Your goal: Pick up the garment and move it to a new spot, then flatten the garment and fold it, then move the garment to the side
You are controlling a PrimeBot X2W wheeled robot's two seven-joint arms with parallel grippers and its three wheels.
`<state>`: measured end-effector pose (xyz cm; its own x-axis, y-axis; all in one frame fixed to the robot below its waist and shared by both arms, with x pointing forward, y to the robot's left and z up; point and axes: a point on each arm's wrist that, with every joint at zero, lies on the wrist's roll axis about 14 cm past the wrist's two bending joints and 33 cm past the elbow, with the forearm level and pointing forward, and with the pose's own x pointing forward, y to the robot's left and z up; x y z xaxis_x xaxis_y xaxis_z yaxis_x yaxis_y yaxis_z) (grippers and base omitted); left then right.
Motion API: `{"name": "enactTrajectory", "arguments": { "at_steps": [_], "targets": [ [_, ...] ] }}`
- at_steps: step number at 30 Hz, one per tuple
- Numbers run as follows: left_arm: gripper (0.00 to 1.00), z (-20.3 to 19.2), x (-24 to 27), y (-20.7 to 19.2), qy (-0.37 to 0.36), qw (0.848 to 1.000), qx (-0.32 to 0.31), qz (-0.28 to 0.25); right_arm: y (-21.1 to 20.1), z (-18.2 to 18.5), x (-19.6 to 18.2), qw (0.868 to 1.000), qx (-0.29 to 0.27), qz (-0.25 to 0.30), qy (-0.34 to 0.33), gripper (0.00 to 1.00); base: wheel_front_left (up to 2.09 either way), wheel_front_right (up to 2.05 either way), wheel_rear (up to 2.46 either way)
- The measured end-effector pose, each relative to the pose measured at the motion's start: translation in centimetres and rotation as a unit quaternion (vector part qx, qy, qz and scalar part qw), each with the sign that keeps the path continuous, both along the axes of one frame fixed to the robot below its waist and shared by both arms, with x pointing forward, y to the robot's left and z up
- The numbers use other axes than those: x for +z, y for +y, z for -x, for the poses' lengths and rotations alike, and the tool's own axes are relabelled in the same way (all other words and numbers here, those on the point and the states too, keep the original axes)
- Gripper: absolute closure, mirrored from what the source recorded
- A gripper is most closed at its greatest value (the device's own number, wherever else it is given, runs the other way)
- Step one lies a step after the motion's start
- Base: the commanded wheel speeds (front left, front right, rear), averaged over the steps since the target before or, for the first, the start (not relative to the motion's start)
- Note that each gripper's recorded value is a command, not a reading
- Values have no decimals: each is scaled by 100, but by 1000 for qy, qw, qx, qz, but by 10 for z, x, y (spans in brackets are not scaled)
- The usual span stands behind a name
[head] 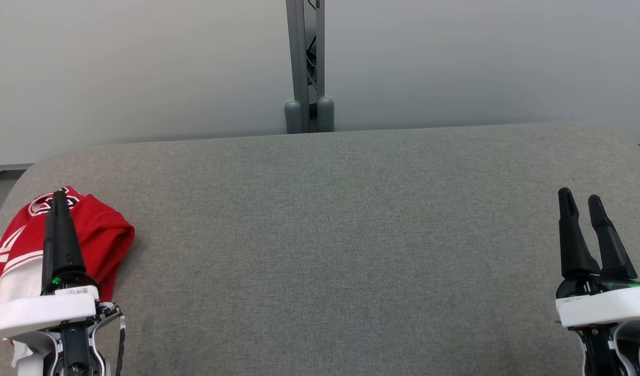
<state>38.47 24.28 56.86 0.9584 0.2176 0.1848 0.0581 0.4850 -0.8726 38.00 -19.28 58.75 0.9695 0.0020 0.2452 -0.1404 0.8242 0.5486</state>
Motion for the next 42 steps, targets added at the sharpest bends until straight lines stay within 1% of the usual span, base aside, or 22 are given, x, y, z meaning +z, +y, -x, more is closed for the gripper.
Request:
{"name": "enactTrajectory", "arguments": {
  "at_steps": [2,4,7,9,10,11,12,14,19,22,26,32,35,42],
  "targets": [
    [0,0,7,0,-2,1000,7,-21,2,0,1,1000,0,28,-3,0,0,0,0],
    [0,0,13,-3,-2,999,12,-44,6,0,0,998,5,68,-1,0,0,0,0],
    [0,-1,23,-12,-4,997,12,-81,14,0,4,995,8,103,-9,0,0,0,0],
    [0,-1,30,-22,-7,993,9,-114,16,0,8,993,7,120,-18,0,0,0,0],
    [0,-1,35,-32,-8,990,7,-144,18,0,10,990,7,141,-23,0,0,0,0],
    [0,0,36,-36,-5,988,6,-155,20,0,12,989,7,148,-27,0,0,0,0],
    [0,0,36,-36,-5,988,6,-155,20,0,12,989,7,148,-27,0,0,0,0],
    [0,1,35,-45,-1,984,5,-177,22,1,14,986,5,165,-32,0,0,0,0],
    [0,2,37,-66,5,972,2,-235,25,2,8,984,1,177,-28,0,0,0,0],
    [0,5,32,-78,11,966,-7,-259,27,3,6,982,0,187,-27,0,0,0,0],
    [0,7,19,-88,26,957,-17,-288,24,4,1,982,-7,186,-22,0,0,0,0],
    [0,12,-8,-103,54,939,-38,-338,21,7,-24,985,-7,174,13,0,0,0,0],
    [0,14,-20,-109,68,932,-48,-353,22,8,-32,985,-6,172,23,0,0,0,0],
    [0,18,-42,-108,94,923,-56,-368,26,10,-51,977,0,210,45,0,0,0,0]
  ]
}}
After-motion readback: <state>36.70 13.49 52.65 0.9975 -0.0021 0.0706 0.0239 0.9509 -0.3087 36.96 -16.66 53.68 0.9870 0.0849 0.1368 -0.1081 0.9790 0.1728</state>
